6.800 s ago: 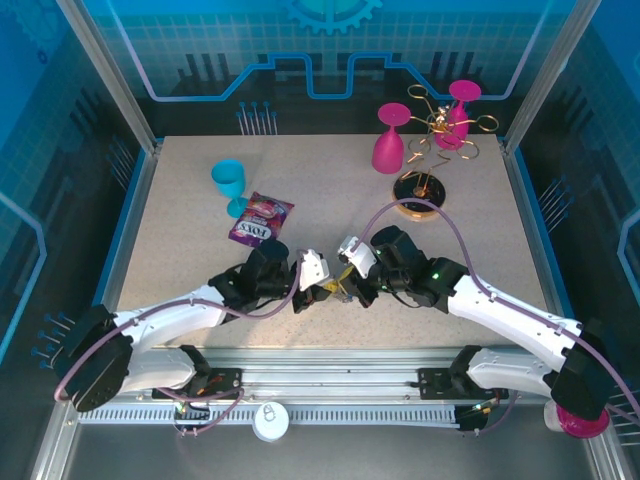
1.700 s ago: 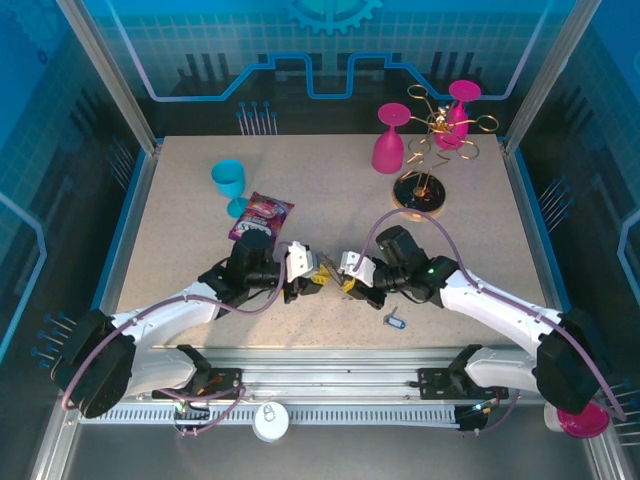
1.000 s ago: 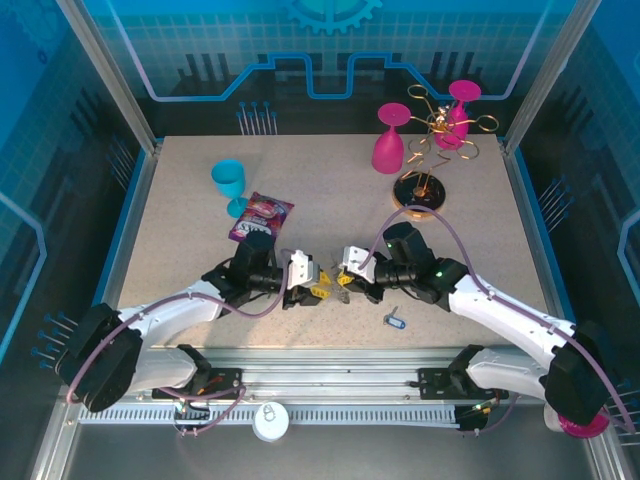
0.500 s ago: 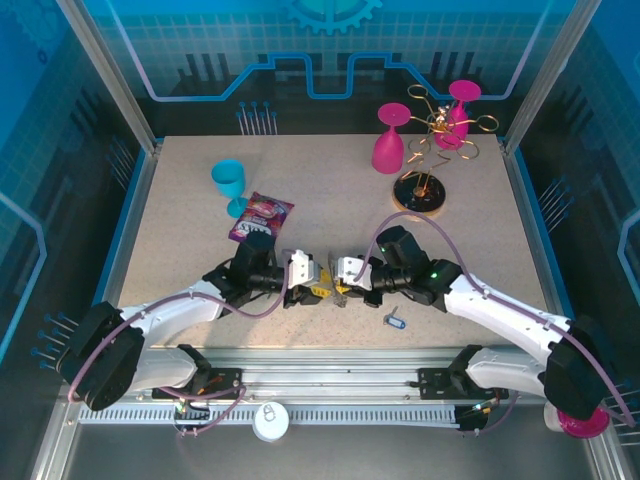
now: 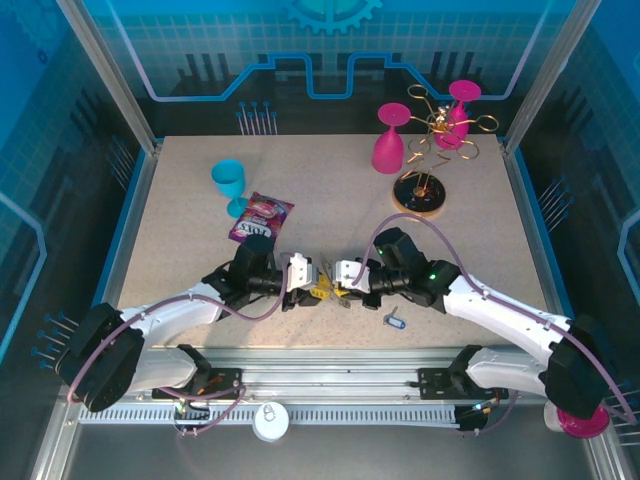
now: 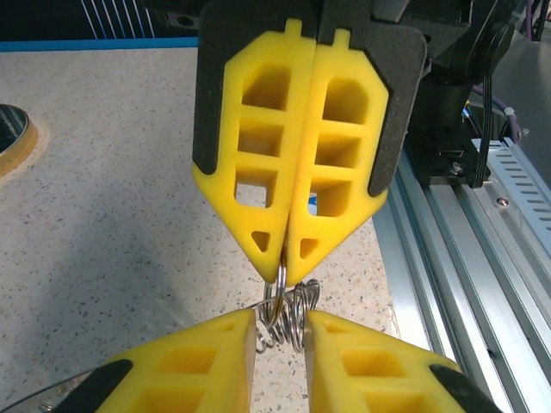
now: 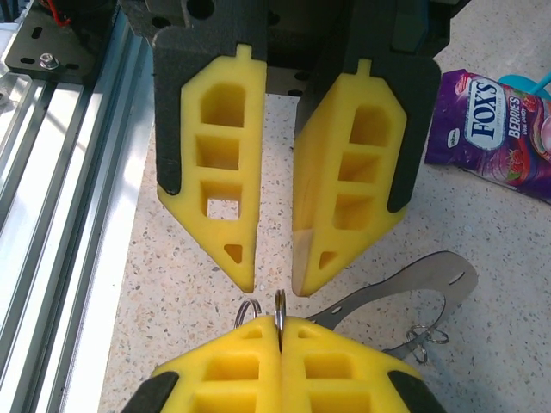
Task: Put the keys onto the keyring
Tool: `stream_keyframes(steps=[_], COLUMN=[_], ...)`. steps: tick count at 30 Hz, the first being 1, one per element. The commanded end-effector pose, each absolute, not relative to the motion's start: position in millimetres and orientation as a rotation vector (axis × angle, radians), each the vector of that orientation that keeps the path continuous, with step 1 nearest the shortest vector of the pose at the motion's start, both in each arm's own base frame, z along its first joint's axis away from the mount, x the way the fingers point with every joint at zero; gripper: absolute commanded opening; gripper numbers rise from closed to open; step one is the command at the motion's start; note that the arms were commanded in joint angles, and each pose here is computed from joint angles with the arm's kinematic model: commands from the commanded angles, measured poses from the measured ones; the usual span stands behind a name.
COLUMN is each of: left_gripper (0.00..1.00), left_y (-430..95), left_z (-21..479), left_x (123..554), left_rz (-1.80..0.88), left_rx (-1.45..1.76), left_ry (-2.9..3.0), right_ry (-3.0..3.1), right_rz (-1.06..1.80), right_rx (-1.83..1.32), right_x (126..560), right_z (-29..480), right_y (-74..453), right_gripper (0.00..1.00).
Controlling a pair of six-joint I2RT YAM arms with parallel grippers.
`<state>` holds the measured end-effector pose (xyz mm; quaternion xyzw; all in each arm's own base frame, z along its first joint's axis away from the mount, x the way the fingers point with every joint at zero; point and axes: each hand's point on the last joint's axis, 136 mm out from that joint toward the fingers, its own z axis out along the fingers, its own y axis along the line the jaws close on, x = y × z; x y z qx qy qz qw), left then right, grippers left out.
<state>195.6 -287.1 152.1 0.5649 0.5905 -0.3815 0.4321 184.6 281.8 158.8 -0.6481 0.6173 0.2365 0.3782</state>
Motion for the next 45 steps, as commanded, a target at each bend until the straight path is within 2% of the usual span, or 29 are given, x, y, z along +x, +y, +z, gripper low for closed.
stream_keyframes(steps=[1,9,22,30,33,35,45], left_gripper=[0.22,0.22,0.16,0.00,0.00,0.00,0.00], left_y=[-288.1,-287.8,-288.2,-288.6,-288.6,-288.1,-288.2], left_z=[156.6,155.1,156.4,155.8,157.5,158.1,159.3], left_x=[193.7,193.4,192.5,190.9,191.7,192.0,180.0], left_rz=[-0.963,-0.959,-0.960,-0.936,-0.924,-0.918,-0.943], left_rx=[1.439,1.447,1.454,1.468,1.465,1.464,1.498], left_ry=[1.435,1.440,1.427,1.398,1.386,1.378,1.283], right_ry=[1.492,1.480,1.486,1.536,1.571,1.583,1.524], right_rz=[0.636,0.671,0.697,0.670,0.659,0.662,0.678], right_rx=[-1.654,-1.664,-1.661,-1.649,-1.591,-1.532,-1.519], right_x=[181.7,176.3,175.3,177.2,181.8,184.3,179.3], right_z=[181.4,183.9,183.5,181.2,187.6,191.1,183.7], right_y=[292.8,297.8,312.5,306.8,294.3,282.8,278.3], right_gripper=[0.00,0.00,0.00,0.00,0.23,0.29,0.21])
